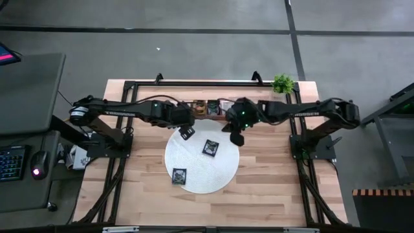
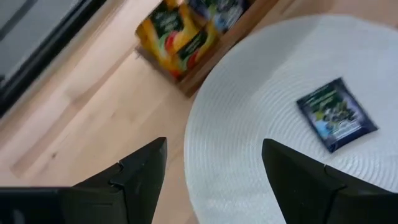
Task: Pick & Place Tea
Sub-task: Put the black tea bag into the middle section of the wooden organizer
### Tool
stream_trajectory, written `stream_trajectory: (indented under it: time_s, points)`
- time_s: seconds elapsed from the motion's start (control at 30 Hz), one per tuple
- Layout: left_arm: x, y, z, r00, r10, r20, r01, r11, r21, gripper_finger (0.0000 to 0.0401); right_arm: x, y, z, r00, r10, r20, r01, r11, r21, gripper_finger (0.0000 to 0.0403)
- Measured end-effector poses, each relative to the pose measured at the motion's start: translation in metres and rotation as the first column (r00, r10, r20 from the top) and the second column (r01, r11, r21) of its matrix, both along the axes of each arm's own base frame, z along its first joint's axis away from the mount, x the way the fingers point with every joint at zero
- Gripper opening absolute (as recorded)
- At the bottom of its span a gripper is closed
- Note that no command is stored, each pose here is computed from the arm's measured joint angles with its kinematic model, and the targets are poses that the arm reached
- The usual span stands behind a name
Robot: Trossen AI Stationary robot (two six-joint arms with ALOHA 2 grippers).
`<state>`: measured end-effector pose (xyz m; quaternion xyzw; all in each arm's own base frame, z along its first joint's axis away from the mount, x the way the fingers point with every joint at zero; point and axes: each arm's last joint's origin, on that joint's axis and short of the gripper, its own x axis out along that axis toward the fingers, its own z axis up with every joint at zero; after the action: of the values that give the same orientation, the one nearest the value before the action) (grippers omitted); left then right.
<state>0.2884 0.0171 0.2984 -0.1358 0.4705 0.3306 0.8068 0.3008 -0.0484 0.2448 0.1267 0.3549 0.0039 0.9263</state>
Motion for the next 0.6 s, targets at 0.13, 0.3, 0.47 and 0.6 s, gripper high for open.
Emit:
stream_trajectory:
  time_s: [0.13,0.3,0.47,0.6]
  points:
    - [-0.01,-0.001,-0.007,0.993,0.037,0.108,-0.032,0.998,-0.052,0.0259,0.007,0.009,-0.012,0.999,0.004,-0.047,-0.002,0.999,0.035,0.0]
    - [-0.006,-0.007,-0.037,0.971,0.04,0.237,0.024,0.965,-0.262,0.0259,0.016,0.016,-0.031,0.994,0.007,-0.108,0.001,0.997,0.073,0.0]
    - [0.007,-0.014,-0.063,0.934,0.084,0.348,0.067,0.914,-0.399,0.0253,0.019,0.017,-0.034,0.994,-0.012,-0.109,0.018,0.998,0.061,0.0]
    - [0.022,-0.015,-0.069,0.903,0.117,0.413,0.096,0.882,-0.461,0.0216,0.019,0.014,-0.033,0.994,-0.032,-0.102,0.039,0.997,0.072,0.0]
